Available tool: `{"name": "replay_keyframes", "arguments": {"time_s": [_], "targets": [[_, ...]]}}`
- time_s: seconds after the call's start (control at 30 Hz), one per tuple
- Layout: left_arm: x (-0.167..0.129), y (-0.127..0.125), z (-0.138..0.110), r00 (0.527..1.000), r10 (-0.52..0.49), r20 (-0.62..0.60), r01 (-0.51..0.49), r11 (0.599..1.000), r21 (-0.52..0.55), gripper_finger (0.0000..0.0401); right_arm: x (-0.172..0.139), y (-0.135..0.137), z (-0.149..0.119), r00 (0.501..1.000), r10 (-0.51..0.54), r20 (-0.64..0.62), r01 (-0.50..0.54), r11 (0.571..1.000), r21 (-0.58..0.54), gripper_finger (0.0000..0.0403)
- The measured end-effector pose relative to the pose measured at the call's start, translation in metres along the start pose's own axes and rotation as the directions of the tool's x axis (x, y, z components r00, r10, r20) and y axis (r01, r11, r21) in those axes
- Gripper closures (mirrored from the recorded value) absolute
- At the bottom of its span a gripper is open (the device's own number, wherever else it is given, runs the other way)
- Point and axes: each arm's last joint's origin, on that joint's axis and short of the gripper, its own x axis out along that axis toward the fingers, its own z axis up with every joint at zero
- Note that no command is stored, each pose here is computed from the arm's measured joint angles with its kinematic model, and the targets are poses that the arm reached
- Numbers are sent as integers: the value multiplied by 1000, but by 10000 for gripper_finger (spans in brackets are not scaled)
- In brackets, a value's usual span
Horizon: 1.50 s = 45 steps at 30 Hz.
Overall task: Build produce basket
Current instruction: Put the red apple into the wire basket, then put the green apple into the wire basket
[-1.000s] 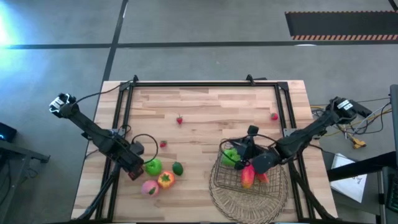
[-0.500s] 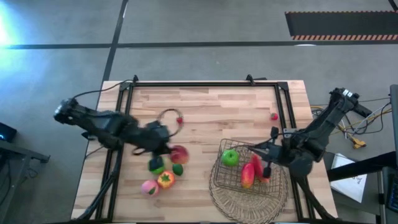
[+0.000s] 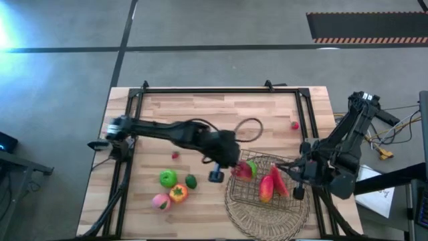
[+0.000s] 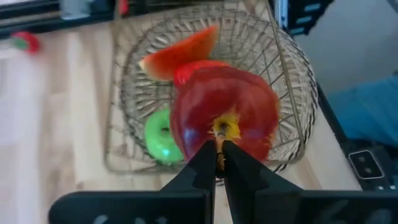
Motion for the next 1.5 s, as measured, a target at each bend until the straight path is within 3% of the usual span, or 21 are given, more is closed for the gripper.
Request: {"name": "replay_keyframes", "arguments": {"time_s": [0.23, 0.43, 0.7, 1.23, 1.5], "targets": [[56, 6, -7, 996, -23, -81, 26, 999, 41, 401, 6, 18, -9, 1000, -6, -14, 6, 999, -39, 392], [82, 8, -15, 992, -30, -125, 36, 998, 49, 401, 9, 24, -12, 1000, -23, -16, 22, 998, -58, 392], [103, 6, -27, 989, -45, -138, 65, 988, 138, 401, 8, 23, -11, 1000, -26, -13, 25, 998, -51, 392], [119, 7, -36, 995, -42, -88, 56, 986, 156, 349, 9, 23, -11, 1000, -25, -13, 25, 998, -61, 392], [106, 6, -20, 999, -39, -4, 39, 985, 168, 335, 9, 23, -11, 1000, -25, -14, 24, 998, -59, 392]]}}
